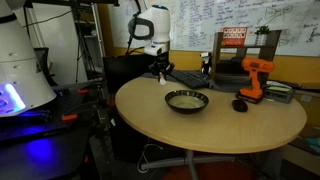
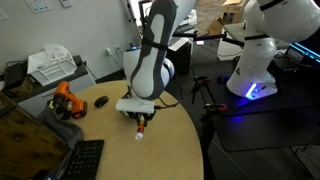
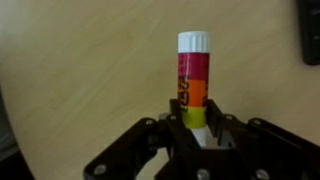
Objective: Put the paper glue in the bowl
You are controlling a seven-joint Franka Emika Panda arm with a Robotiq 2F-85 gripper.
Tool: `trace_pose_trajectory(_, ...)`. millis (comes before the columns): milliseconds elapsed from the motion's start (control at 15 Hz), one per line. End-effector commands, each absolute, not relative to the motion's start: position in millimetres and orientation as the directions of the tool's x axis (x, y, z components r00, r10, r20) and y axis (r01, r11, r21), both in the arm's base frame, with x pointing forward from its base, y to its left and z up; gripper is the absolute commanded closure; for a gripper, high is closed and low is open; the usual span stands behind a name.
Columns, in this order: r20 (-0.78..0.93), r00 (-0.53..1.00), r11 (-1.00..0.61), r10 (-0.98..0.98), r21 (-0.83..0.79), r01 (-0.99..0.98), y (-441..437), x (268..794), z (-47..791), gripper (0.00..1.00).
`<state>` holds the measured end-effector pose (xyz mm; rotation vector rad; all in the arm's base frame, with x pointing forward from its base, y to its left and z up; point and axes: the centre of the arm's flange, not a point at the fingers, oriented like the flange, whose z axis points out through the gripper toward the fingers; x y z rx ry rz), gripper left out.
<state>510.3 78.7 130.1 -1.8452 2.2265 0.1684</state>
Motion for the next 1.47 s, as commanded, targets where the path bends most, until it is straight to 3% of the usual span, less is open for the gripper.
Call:
trace_pose_trajectory(0, -0.229, -0.193, 0.225, -0.954, -0.124, -0.966, 44.0, 498.0, 171.1, 0.92)
trace_pose_trajectory(533, 0.064, -0.358, 0.349, -0.931, -0.118, -0.930, -49.6, 489.1, 164.9, 0.92)
trace_pose_trajectory(1133, 0.231, -0.348, 0.330, -0.908, -0.113, -0.937, -17.7, 538.5, 159.0, 0.91)
trace_pose_trajectory(1200, 0.262, -0.349, 0.329, -0.900, -0.119, -0.937, -14.3, 542.9, 159.4, 0.85)
trace_pose_trajectory(1267, 0.267, -0.353, 0.334, -0.897, -0.115, -0.935, -10.5, 547.0, 160.1, 0.52)
trace_pose_trajectory(1400, 0.305, -0.378, 0.354, -0.874, -0.134, -0.926, -6.5, 551.1, 165.6, 0.34)
